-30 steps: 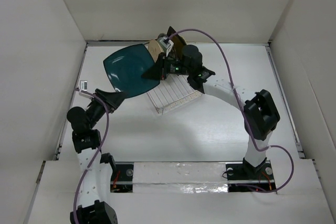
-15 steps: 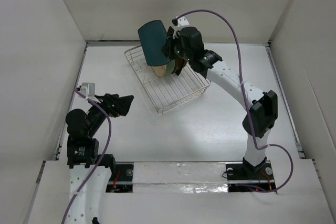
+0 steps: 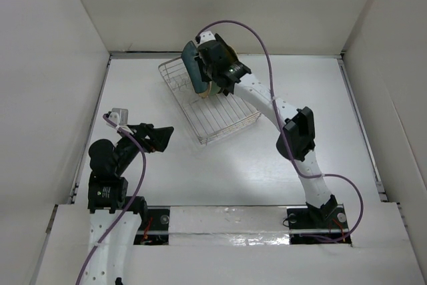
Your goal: Load the plates into the dish rack
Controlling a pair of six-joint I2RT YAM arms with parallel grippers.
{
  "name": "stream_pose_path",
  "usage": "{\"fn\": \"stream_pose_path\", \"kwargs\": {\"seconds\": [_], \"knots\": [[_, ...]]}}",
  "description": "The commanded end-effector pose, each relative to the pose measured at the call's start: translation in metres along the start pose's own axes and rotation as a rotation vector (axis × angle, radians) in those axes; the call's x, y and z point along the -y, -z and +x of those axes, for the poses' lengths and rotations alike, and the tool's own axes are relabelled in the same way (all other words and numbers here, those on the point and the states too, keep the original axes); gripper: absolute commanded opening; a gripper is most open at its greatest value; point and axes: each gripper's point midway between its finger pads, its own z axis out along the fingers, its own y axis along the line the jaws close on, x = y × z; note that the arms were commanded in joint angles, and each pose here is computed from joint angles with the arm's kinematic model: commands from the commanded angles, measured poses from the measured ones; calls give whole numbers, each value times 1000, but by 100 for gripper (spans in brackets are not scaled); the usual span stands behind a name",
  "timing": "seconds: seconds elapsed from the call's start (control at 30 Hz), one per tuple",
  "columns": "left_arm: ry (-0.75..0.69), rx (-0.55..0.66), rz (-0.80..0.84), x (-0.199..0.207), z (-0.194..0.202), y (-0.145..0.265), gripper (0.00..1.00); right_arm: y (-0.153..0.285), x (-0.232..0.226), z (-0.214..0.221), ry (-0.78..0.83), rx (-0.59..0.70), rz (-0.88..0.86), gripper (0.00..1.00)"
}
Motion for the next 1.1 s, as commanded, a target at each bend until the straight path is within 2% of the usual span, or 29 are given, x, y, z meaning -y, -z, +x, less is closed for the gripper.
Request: {"fn": "stream_pose_path", "kwargs": {"seconds": [0.0,0.47,0.77,0.8,0.83,0.87,0.93,1.0,1.07], "knots": [[-53,46,55,11,-11,1,96,33,-2,-79,-39,212,11,0],[-51,50,59,11,-10,1,97,1,-45,-17,23,91,-40,0],[-45,49,46,8,-10,0,97,-2,-51,-24,8,99,-58,0],[-45,48,44,8,-10,0,97,3,-50,-30,-1,119,-59,3],[-42,47,44,8,-9,0,97,6,-57,-31,-9,125,-75,11],[-42,46,42,8,-9,-1,97,9,-58,-35,-18,137,-87,29],[-41,46,40,7,-9,-1,97,16,-61,-41,-33,160,-112,44],[-40,47,35,6,-10,-1,97,20,-60,-46,-43,174,-114,54],[-41,52,32,6,-10,-1,96,26,-60,-53,-42,194,-121,56]]}}
